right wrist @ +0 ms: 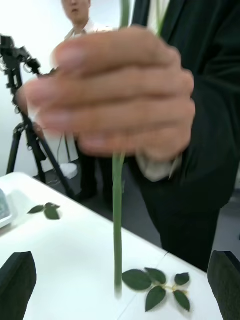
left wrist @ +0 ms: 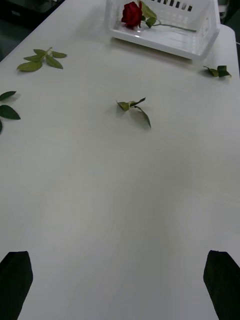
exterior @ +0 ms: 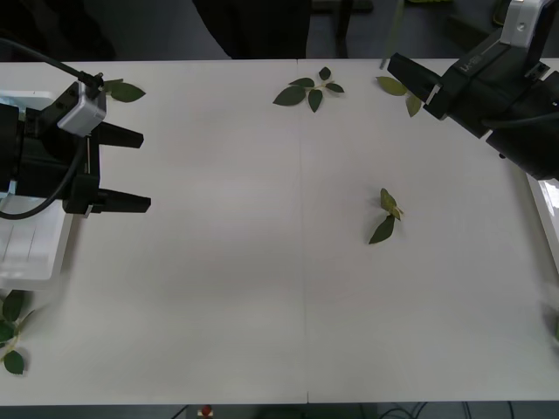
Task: Place the red flowers into the right box and the blue flowers into the left box. If a person shows an open palm, hand one flower to the person first, then continue sorting.
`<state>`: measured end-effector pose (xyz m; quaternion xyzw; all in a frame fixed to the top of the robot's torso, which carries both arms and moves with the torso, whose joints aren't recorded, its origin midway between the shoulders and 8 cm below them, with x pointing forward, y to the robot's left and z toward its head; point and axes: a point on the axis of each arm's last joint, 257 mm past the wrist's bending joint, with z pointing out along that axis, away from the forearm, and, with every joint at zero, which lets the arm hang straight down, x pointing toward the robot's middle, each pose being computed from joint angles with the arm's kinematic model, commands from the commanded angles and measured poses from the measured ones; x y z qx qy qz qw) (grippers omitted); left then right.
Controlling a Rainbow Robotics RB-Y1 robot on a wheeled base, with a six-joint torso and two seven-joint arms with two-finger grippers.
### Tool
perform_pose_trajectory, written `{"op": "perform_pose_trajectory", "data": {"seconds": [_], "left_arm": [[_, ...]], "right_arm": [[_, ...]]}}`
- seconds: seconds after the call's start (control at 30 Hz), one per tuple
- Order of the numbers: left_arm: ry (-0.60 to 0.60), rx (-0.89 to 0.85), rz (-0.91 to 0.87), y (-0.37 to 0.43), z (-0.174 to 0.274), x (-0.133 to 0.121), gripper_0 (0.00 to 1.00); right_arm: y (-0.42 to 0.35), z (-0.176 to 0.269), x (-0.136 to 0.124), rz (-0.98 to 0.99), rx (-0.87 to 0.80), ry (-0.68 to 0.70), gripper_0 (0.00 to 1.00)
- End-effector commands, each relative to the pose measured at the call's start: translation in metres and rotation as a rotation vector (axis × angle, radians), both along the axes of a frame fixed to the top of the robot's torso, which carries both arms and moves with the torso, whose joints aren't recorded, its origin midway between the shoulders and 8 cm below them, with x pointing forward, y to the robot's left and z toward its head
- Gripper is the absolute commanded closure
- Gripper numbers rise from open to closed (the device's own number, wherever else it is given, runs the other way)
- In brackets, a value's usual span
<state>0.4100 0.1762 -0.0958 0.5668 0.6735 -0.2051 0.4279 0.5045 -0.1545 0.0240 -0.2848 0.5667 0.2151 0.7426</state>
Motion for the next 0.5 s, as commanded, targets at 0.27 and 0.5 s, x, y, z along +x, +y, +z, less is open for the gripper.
{"op": "perform_pose_trajectory", "data": {"seconds": [0.27,0.5], "left_arm": [[-0.165,-0.059,-0.050,-0.022,0.047,0.004,0.00],[-0.168,-0.048,-0.048,-0.020,0.045,0.005,0.00]], "right_arm": [[-0.064,-0.032,-0.045,0.069,-0.302,0.064,0.00],[-0.092,-0.059,-0.066,0.098,-0.477,0.149,0.00]]}}
